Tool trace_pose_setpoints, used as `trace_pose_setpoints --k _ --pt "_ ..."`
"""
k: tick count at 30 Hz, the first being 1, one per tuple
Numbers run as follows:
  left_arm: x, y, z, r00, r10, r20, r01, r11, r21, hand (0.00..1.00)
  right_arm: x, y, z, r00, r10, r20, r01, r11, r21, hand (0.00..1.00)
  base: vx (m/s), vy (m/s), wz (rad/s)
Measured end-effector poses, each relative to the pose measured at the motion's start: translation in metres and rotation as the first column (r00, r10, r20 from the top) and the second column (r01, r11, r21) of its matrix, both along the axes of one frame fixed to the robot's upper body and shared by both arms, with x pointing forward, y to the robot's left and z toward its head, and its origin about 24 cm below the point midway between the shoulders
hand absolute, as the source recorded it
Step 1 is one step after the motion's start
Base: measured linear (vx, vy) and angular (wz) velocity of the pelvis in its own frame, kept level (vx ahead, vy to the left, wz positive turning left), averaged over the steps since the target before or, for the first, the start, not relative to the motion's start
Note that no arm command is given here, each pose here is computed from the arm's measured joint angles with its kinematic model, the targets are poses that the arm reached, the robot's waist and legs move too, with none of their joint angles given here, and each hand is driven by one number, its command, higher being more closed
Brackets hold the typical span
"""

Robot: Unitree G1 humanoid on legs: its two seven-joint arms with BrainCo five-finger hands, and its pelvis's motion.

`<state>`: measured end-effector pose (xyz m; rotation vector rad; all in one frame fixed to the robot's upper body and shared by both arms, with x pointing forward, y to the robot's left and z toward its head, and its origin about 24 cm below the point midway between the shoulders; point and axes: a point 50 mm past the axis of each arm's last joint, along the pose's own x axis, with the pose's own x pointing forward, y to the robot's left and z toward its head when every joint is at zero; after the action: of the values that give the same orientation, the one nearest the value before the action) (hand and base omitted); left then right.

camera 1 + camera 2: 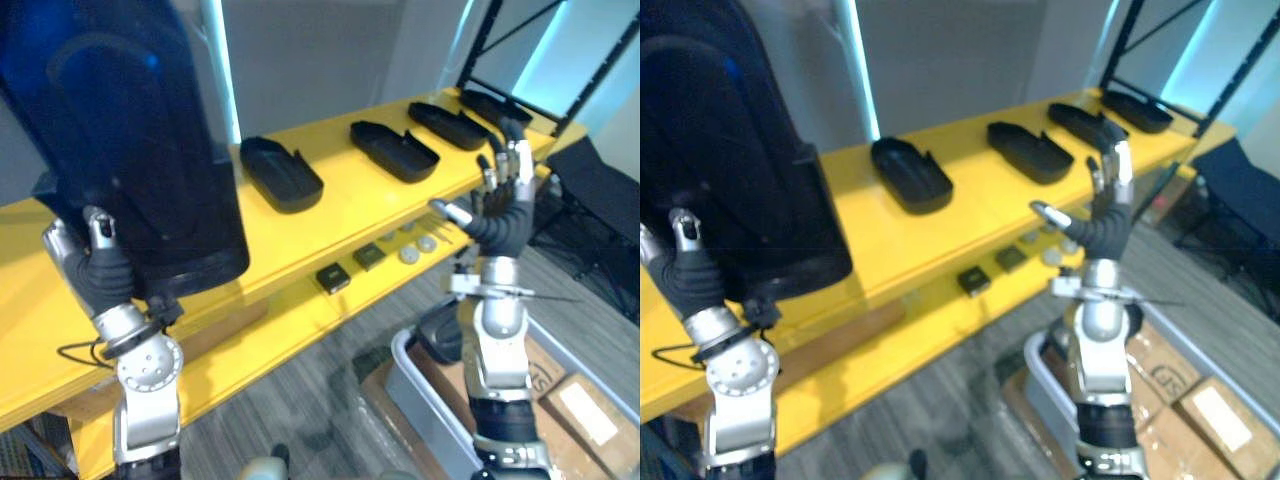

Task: Walk over and take plastic housings, then place them on the shelf

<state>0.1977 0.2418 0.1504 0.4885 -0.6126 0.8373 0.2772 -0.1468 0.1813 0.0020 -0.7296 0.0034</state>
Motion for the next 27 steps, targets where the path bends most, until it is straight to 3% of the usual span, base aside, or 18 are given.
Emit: trace_pose_setpoints --k 5,14,16,20,23,27 --pt "-0.022 -0.008 -0.030 0.994 0.001 -0.105 -0.016 0.990 -0.142 1.00 0.000 0.050 -0.002 0.939 0.343 -0.025 -0.342 0.939 0.016 0.00 0.10 -0.269 0.01" --pt "-0.020 -0.008 -0.027 0.994 -0.019 -0.111 0.003 0.989 -0.146 1.00 -0.010 0.087 -0.004 0.847 0.530 -0.040 -0.531 0.848 -0.013 0.00 0.06 -0.030 0.65" --pt "-0.020 -0.003 -0.028 0.991 -0.006 -0.134 -0.013 0.990 -0.141 1.00 -0.013 0.086 -0.003 0.855 0.518 -0.026 -0.518 0.855 0.001 0.00 0.04 0.059 -0.02" --pt "-0.017 0.019 -0.022 0.984 0.074 -0.165 -0.085 0.994 -0.063 1.00 -0.029 0.049 -0.013 0.921 0.389 -0.020 -0.387 0.920 0.065 0.00 0.00 0.061 -0.23" --pt "0.002 0.058 -0.014 0.962 0.194 -0.192 -0.203 0.979 -0.029 1.00 -0.041 0.006 -0.041 0.970 0.210 -0.122 -0.194 0.972 0.129 0.00 0.02 0.032 -0.54" --pt "0.040 0.093 0.012 0.945 0.243 -0.220 -0.248 0.969 0.003 1.00 -0.061 -0.033 -0.073 0.964 0.018 -0.266 0.027 0.986 0.165 0.00 0.02 0.006 -0.32"
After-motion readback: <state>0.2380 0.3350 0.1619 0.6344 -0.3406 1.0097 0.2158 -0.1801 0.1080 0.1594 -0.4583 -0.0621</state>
